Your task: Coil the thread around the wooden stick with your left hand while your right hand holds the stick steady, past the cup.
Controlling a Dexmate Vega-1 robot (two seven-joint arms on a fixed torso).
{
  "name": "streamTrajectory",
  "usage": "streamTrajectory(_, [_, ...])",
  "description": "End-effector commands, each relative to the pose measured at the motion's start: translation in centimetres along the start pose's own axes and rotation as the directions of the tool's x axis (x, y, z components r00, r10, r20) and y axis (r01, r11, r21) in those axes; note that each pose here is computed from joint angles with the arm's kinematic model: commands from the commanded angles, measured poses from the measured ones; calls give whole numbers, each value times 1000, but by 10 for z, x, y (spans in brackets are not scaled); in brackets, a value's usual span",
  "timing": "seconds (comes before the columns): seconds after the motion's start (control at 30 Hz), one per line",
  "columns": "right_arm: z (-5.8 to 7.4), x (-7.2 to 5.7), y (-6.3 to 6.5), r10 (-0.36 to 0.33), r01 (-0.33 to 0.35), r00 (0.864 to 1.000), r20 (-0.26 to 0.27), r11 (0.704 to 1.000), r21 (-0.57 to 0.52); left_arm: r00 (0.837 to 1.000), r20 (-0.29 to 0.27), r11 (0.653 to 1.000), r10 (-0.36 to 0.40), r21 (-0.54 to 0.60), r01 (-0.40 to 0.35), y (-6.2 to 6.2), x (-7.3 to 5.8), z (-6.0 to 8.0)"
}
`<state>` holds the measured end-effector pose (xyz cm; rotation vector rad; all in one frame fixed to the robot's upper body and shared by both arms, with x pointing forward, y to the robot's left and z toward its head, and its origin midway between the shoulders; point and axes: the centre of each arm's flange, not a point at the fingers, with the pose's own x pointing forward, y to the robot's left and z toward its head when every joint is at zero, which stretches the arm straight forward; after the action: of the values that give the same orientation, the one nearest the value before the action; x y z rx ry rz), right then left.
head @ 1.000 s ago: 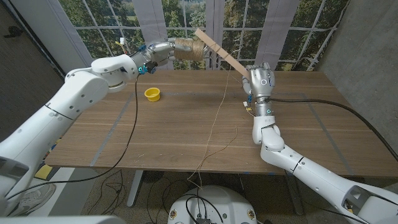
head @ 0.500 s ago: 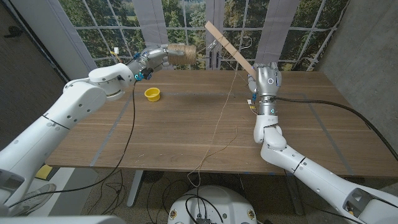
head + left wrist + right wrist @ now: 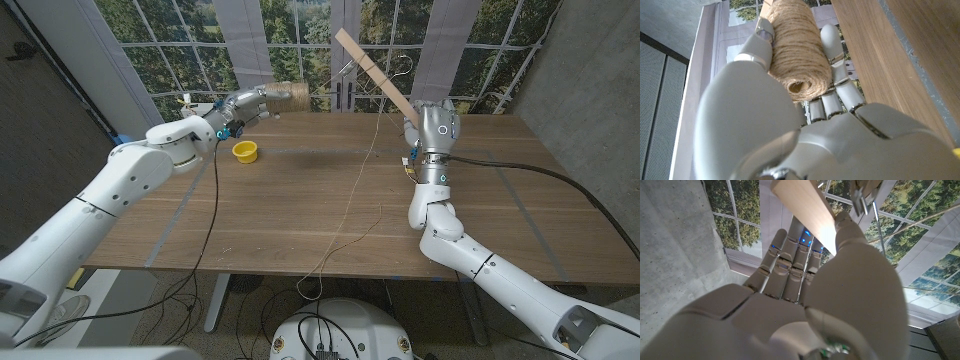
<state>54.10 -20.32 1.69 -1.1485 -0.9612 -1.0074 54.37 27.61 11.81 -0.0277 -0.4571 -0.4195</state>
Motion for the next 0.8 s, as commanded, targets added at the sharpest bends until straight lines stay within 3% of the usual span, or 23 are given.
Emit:
streamTrajectory(0.03, [-5, 1, -6, -14, 14, 1000, -12, 1000, 17, 997, -57, 998, 47, -40, -49, 11, 4, -24])
streamTrajectory(0.27, [-4, 4, -13, 16, -16, 999, 50, 1000, 3, 995, -51, 996, 86, 11, -85, 12, 3, -20])
streamTrajectory(0.43, [-1, 5, -19, 63, -61, 992, 107, 998, -23, 993, -49, 988, 110, 111, -104, 10, 3, -13])
streamTrajectory(0.6, [5, 7, -22, 119, -107, 982, 145, 990, -89, 994, -45, 985, 100, 145, -92, 9, 5, -9])
streamTrajectory(0.8, [8, 9, -21, 229, -207, 959, 164, 968, -139, 989, -42, 957, 143, 260, -127, 8, 3, -2])
